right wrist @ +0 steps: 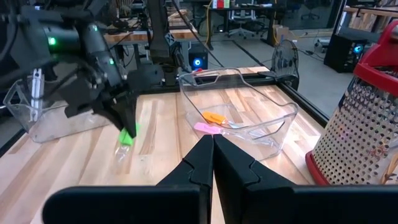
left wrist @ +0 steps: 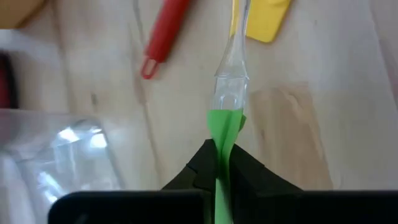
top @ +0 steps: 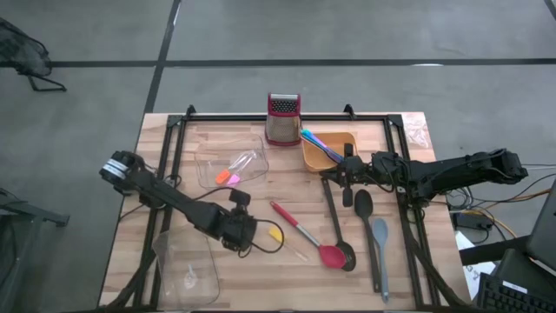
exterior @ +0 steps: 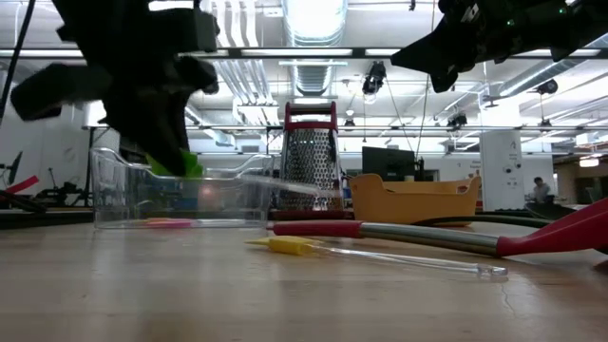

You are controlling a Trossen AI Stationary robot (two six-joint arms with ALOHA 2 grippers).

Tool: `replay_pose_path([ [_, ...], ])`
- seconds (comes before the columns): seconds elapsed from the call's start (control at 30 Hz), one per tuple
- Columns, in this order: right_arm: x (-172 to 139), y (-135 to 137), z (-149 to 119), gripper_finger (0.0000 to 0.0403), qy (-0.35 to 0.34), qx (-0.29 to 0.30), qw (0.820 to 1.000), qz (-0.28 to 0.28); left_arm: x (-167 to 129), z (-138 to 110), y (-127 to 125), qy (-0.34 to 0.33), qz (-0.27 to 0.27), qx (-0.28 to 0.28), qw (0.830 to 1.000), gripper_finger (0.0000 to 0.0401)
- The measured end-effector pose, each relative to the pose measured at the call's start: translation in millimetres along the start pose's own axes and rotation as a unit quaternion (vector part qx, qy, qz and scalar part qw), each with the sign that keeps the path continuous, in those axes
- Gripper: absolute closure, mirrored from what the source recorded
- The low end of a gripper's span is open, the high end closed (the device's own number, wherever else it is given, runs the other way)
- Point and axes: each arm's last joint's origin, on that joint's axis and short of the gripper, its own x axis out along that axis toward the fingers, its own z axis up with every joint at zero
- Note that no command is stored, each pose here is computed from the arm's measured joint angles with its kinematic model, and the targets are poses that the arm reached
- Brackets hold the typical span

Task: Pick & Place Kitchen Items
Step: Put the green spatula into the top transparent bin

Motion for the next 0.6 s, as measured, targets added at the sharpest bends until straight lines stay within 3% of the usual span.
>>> replay_pose_path([
  [0.3,0.0,0.0,0.0,0.0394,0.0,0.0,1.0,0.0,-45.8,-8.4,28.2,-0.035,0.082,-0.024,0.996,0.0374],
  [0.6,0.0,0.0,-0.1,0.0394,0.0,0.0,1.0,0.0,-92.5,-41.3,61.4,-0.046,0.195,-0.094,0.975,0.0372],
])
